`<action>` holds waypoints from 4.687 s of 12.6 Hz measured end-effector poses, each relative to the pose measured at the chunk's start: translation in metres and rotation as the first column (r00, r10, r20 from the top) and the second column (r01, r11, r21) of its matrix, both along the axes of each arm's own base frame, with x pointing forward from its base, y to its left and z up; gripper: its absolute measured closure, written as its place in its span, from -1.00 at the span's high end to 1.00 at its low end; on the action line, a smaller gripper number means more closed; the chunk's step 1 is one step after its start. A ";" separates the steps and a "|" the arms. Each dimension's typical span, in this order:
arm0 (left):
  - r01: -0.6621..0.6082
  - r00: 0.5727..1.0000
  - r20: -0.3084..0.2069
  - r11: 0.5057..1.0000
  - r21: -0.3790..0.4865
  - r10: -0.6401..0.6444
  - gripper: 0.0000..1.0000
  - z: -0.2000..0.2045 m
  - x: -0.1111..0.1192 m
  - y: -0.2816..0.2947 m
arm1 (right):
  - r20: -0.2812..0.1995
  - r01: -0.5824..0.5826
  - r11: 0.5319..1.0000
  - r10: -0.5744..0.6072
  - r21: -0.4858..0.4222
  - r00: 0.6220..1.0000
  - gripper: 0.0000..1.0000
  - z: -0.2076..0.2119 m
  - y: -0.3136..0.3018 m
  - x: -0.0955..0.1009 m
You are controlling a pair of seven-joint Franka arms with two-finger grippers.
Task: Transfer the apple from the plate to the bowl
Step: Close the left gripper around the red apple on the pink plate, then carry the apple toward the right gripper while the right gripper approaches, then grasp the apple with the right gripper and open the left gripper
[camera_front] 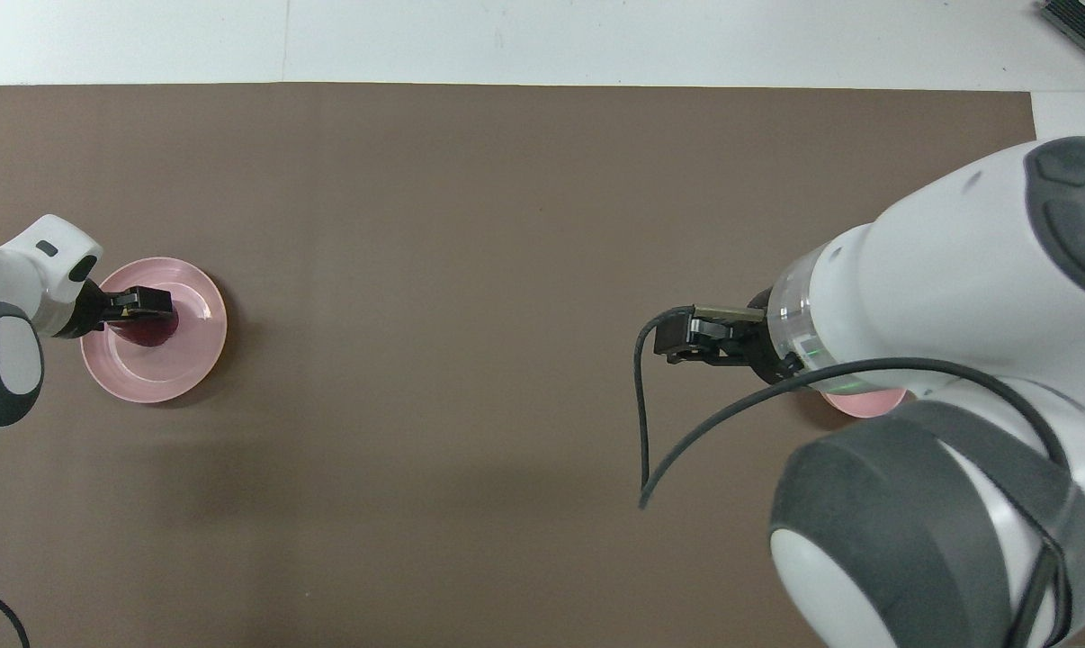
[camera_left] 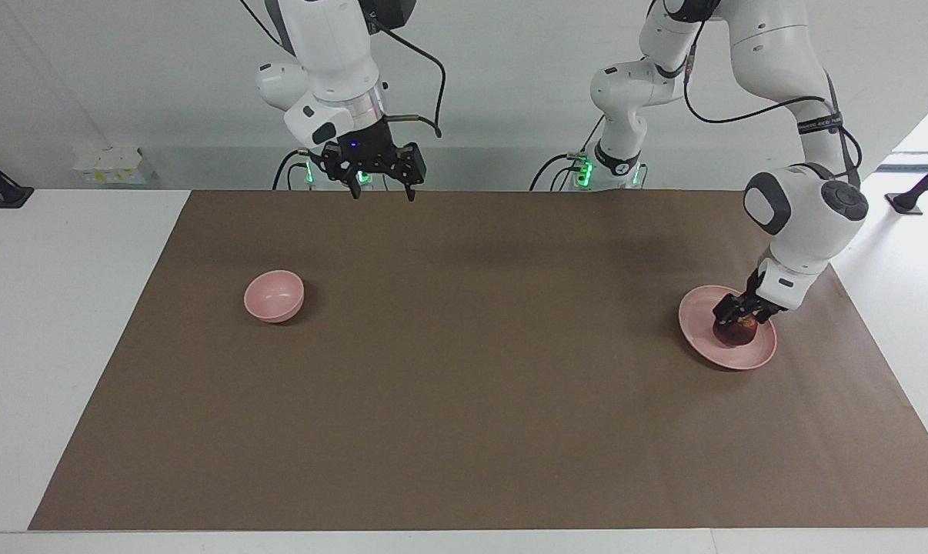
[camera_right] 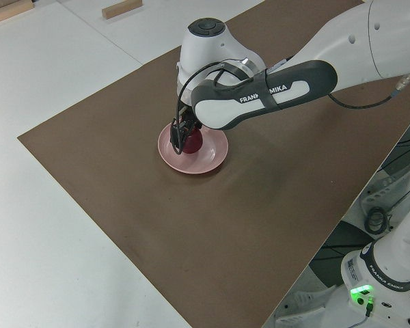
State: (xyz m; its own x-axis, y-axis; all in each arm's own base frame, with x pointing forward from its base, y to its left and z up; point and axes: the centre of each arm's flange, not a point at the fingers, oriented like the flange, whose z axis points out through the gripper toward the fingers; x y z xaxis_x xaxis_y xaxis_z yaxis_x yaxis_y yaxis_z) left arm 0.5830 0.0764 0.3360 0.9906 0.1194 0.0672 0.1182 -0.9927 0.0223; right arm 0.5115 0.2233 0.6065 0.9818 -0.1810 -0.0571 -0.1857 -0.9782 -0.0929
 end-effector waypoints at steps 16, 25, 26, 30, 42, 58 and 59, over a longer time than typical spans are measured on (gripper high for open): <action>0.016 0.996 -0.091 1.000 -0.015 -0.018 0.46 -0.001 0.002 -0.004 | -0.019 0.051 0.999 -0.051 0.007 0.999 1.00 -0.005 0.005 0.000; -0.004 1.000 0.008 0.977 -0.214 0.006 0.46 0.167 0.011 -0.069 | -0.267 0.469 0.848 -0.405 0.248 0.874 1.00 -0.020 0.017 0.006; -0.023 1.000 0.008 0.968 -0.251 0.026 0.46 0.183 0.005 -0.074 | -0.317 0.522 0.809 -0.438 0.271 0.841 1.00 -0.022 0.021 0.005; -0.071 0.997 0.007 0.892 -0.446 0.082 0.46 0.212 -0.004 -0.105 | -0.487 0.728 0.614 -0.556 0.305 0.673 1.00 -0.035 0.040 0.008; -0.037 0.999 -0.053 0.646 -0.762 -0.005 0.46 0.252 -0.028 -0.198 | -0.686 0.986 0.111 -0.709 0.122 0.165 1.00 -0.057 0.070 0.028; 0.096 0.995 0.053 0.652 -0.752 -0.086 0.46 0.223 -0.055 -0.313 | -0.766 0.991 0.042 -0.631 0.129 0.126 1.00 -0.071 0.116 0.041; 0.096 0.995 0.052 0.649 -0.755 -0.087 0.46 0.223 -0.055 -0.314 | -0.763 0.990 0.045 -0.633 0.130 0.129 1.00 -0.072 0.117 0.041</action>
State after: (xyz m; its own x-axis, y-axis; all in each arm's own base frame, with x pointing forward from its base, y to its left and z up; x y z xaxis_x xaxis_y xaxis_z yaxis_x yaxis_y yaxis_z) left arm 0.5276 -0.2371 0.5595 0.9991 0.0426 0.0049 0.0235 -0.6378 0.7698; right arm 0.5525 0.3398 0.5340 -0.0496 -0.5858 -0.8089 -0.9885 0.1449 -0.0443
